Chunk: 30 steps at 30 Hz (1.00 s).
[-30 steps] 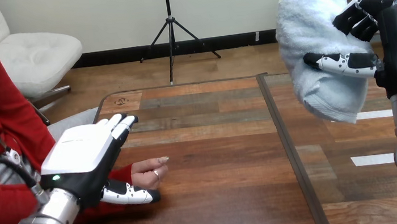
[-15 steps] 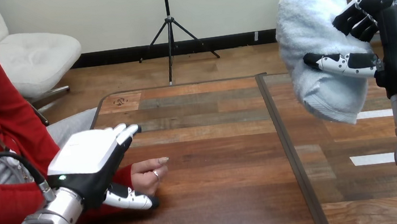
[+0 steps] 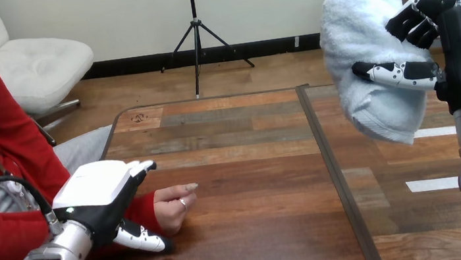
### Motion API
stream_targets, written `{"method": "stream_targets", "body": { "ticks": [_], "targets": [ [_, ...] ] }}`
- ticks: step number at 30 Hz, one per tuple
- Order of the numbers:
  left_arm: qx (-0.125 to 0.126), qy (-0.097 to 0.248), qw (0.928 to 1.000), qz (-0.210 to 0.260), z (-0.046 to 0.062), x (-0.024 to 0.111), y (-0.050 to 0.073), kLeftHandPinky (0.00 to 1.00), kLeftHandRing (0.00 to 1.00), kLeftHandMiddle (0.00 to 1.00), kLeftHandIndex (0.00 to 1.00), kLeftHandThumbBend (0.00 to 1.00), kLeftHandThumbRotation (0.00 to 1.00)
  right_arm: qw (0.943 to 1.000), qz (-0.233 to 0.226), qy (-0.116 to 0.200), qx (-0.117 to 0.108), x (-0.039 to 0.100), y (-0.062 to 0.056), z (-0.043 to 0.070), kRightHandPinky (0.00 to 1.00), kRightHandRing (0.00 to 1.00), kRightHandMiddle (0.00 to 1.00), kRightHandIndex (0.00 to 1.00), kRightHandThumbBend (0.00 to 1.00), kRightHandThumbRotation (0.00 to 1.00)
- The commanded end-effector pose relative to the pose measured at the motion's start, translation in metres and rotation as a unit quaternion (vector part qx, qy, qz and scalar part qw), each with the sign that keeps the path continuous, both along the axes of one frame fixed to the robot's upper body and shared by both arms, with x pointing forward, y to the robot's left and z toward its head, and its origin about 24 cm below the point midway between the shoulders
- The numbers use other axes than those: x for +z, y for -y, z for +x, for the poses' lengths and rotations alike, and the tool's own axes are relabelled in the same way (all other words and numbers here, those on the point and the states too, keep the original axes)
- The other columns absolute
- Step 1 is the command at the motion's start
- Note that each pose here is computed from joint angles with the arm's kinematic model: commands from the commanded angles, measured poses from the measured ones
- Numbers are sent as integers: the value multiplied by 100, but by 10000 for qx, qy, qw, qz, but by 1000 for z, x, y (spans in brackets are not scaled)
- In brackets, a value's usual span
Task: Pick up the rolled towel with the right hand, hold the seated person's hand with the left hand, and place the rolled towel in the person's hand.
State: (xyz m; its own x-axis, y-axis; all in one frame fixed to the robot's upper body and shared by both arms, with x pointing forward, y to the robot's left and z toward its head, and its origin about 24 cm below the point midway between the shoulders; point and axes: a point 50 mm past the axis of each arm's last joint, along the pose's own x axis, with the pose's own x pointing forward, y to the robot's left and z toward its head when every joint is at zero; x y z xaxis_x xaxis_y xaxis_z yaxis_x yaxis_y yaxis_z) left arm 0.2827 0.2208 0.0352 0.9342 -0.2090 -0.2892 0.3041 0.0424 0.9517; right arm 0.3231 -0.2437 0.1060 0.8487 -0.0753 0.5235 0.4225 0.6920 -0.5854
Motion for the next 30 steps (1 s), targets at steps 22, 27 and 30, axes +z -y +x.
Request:
{"method": "stream_targets", "body": {
  "ticks": [22, 27, 30],
  "targets": [
    [183, 66, 9987, 461, 29, 18, -11, 85, 89, 89, 88, 100, 36, 9977, 119, 672, 33, 33, -1, 6, 28, 33, 36, 35, 83, 0],
    [199, 75, 9987, 459, 30, 16, -13, 84, 87, 88, 87, 100, 34, 9976, 123, 683, 37, 33, -2, 6, 28, 33, 36, 36, 83, 0],
    [216, 64, 9988, 441, 30, 16, -14, 83, 86, 87, 86, 100, 33, 9975, 118, 696, 54, 33, -2, 6, 28, 33, 36, 36, 83, 0]
  ]
}}
